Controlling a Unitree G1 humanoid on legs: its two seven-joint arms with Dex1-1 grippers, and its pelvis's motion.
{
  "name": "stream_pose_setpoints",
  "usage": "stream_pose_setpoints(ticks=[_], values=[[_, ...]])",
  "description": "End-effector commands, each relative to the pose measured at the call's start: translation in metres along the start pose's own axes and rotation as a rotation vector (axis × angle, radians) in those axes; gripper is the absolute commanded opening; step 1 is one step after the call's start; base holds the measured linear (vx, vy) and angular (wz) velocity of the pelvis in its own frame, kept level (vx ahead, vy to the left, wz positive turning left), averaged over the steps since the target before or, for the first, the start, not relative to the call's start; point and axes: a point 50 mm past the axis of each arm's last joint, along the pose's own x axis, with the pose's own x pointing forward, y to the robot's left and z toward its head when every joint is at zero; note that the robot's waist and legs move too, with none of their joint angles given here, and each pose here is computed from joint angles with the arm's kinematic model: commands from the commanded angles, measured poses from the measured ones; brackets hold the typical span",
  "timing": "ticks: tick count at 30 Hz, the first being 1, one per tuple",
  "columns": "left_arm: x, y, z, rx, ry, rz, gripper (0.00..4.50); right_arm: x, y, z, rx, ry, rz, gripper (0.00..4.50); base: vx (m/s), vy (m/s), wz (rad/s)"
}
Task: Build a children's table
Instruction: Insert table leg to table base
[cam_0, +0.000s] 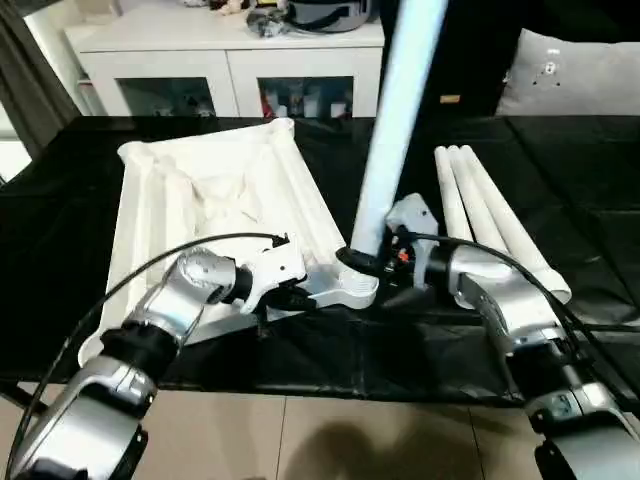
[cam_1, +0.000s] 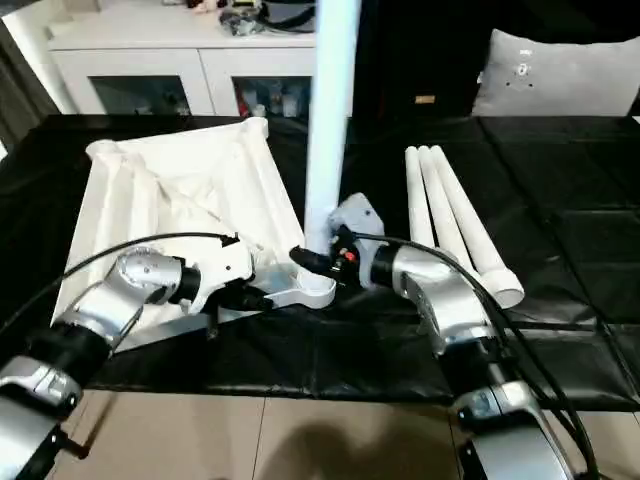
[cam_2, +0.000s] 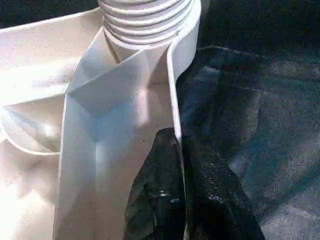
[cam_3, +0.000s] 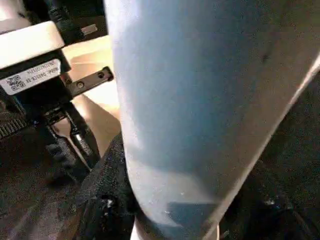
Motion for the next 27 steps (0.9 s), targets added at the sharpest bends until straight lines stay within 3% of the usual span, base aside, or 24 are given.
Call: stream_pose_setpoints(ticks=[1, 6, 13, 17, 19, 20, 24, 25, 27], values=[[-0.003, 0.003, 0.008, 0.082, 0.026, -0.037, 0.0, 0.001, 0.017, -0.058, 0.134, 0.251, 0.052, 1.86, 0.0, 0.0, 0.0], [-0.006, 0.008, 0.007, 0.059, 0.029, -0.015, 0.0, 0.001, 0.021, -0.059, 0.14, 0.254, 0.066, 1.86, 0.0, 0.0, 0.0], [-0.011, 0.003, -0.004, -0.111, -0.017, 0.047, 0.0, 0.005, 0.022, -0.062, 0.191, 0.249, -0.026, 1.86, 0.0, 0.0, 0.0], [-0.009, -0.009, -0.008, -0.259, -0.05, 0.157, 0.0, 0.007, 0.019, -0.063, 0.242, 0.255, -0.171, 1.86, 0.0, 0.0, 0.0], [-0.008, -0.012, -0.007, -0.283, -0.054, 0.18, 0.0, 0.007, 0.018, -0.063, 0.253, 0.255, -0.206, 1.86, 0.0, 0.0, 0.0], [-0.002, -0.02, 0.0, -0.334, -0.076, 0.219, 0.0, 0.011, 0.016, -0.061, 0.279, 0.249, -0.27, 1.86, 0.0, 0.0, 0.0], [0.01, -0.026, 0.015, -0.37, -0.107, 0.273, 0.0, 0.017, 0.015, -0.058, 0.301, 0.237, -0.337, 1.86, 0.0, 0.0, 0.0], [0.023, -0.027, 0.033, -0.378, -0.134, 0.33, 0.0, 0.024, 0.014, -0.055, 0.326, 0.226, -0.399, 1.86, 0.0, 0.0, 0.0], [0.028, -0.028, 0.042, -0.375, -0.144, 0.352, 0.0, 0.027, 0.013, -0.053, 0.335, 0.222, -0.425, 1.86, 0.0, 0.0, 0.0]])
